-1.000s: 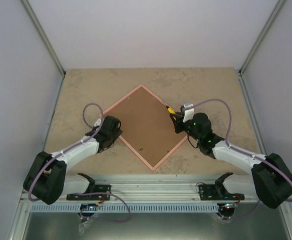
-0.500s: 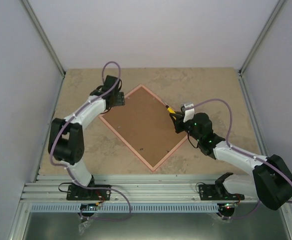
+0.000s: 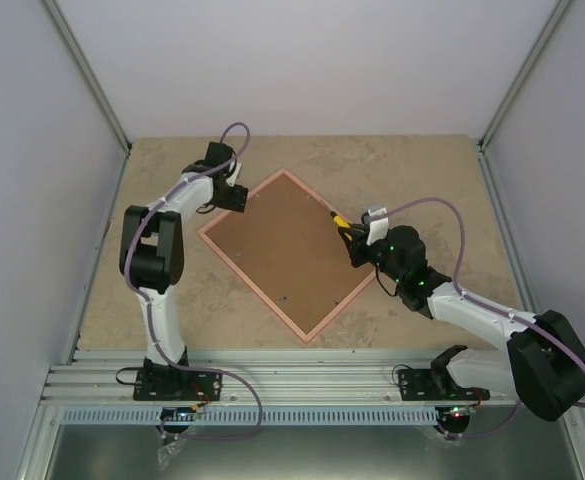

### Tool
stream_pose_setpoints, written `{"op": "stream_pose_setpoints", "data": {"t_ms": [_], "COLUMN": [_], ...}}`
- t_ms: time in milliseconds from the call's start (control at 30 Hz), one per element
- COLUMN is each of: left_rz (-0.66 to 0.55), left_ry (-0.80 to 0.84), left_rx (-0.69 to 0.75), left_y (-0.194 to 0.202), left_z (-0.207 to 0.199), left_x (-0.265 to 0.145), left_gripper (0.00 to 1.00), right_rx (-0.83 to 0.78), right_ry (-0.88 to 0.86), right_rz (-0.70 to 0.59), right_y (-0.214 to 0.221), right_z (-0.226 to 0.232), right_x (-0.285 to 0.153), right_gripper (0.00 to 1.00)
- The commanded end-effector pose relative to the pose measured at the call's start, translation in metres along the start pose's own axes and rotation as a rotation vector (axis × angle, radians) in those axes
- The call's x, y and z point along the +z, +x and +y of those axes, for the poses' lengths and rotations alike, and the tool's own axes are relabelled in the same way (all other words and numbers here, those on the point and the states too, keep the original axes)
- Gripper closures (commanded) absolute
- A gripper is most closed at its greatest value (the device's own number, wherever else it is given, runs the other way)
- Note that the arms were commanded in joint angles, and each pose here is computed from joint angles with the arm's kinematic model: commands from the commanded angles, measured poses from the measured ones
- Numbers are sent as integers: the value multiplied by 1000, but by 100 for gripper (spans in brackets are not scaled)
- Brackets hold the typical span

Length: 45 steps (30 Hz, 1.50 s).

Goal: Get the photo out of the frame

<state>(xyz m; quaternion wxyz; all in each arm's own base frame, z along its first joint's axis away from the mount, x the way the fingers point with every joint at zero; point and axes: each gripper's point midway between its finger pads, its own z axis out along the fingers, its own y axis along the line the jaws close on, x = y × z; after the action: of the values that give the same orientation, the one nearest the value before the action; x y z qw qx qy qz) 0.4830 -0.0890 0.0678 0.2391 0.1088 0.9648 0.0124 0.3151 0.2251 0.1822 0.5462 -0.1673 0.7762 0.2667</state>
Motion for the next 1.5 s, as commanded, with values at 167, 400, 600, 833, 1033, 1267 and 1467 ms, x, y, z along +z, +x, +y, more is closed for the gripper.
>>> {"op": "stream_pose_setpoints", "data": {"t_ms": [167,400,600,833,1033,1267,1467], "left_rz": [67,83,137,167,236,282,340], "left_ry": [143,202,201,203,189,157,125], "left_rx": [25,6,-7,-70,-190,-254,-280], "left_y": [0,5,20,31,57,92,136], "left_z": [-10,-13,-13,-15,-18,-25,-45], "left_x": [35,43,52,43,37,12,-3], "left_gripper": [32,43,61,71,75,75,75], "right_rx": [-26,-23,-25,-23,-27,-29,-30], "right_ry": [-16,-19,-19,-26,-33,-39,-57], "right_rz": [-17,-8,-13,-16,-33,-30,-25], "right_y": [-11,-10,-12,-14,-20,-22,-21], "right_z": [5,6,6,8,10,12,15], "right_x": [4,5,4,2,-3,-3,-3], "right_gripper": [99,100,100,99,100,100,100]}}
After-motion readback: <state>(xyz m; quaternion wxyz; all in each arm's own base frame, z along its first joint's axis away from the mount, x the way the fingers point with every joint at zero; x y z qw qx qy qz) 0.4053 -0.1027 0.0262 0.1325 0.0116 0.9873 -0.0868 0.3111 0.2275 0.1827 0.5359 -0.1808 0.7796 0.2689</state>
